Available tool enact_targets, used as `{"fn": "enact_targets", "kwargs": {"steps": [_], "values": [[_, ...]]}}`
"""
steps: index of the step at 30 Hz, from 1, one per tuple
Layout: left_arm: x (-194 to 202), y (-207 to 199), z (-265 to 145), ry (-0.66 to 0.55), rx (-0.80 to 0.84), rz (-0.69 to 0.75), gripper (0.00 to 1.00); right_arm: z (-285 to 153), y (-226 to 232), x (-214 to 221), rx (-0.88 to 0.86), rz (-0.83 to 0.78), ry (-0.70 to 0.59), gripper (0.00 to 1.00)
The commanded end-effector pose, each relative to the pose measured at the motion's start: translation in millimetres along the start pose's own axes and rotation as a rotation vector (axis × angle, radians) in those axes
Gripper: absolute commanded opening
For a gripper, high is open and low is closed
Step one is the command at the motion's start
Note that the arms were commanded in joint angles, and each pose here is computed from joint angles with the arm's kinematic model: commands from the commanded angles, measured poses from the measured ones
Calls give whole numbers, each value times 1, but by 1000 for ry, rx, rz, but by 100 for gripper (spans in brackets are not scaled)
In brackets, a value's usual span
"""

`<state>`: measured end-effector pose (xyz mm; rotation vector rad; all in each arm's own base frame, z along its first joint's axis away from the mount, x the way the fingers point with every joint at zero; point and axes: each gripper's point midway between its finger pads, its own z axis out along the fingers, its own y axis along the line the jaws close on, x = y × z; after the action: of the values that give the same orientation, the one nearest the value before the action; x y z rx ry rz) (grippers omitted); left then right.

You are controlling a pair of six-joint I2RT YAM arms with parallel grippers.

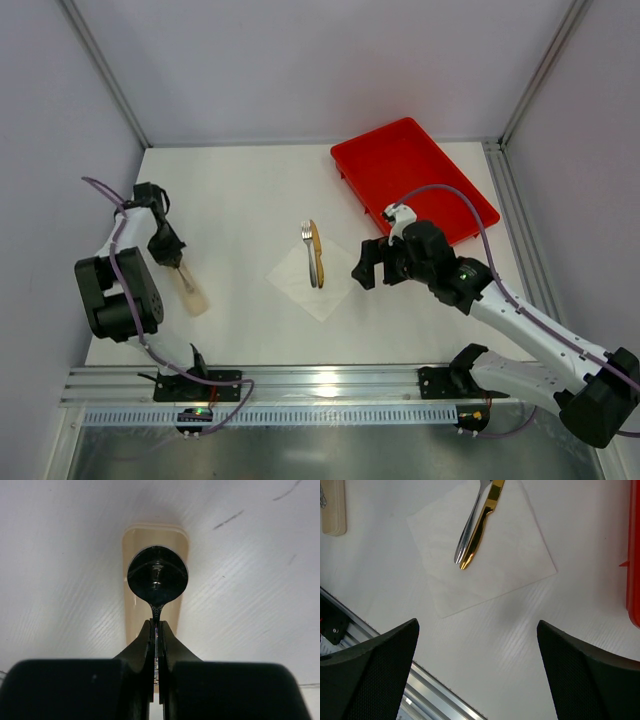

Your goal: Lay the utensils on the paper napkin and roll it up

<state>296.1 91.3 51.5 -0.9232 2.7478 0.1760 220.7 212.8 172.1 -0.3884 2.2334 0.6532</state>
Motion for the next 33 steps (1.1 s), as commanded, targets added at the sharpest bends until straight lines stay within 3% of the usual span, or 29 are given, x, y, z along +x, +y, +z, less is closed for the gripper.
{"fn": "enact_targets", "kwargs": {"steps": [1, 6, 11, 19, 33], "values": [[-13, -19, -36, -101, 74, 49, 0, -1, 1, -13, 11, 8, -45, 100], [-9, -64, -64, -143, 201, 138, 0, 1, -10, -8, 67, 6, -10, 100], [-3, -83, -87, -171, 268, 216, 0, 1, -15, -12, 108, 3, 2, 100], [53, -168, -128, -170, 493, 376, 0, 4, -25, -1, 163, 13, 36, 100], [122, -287, -109, -101, 569, 506, 0, 1, -29, 3, 169, 16, 27, 100]]}}
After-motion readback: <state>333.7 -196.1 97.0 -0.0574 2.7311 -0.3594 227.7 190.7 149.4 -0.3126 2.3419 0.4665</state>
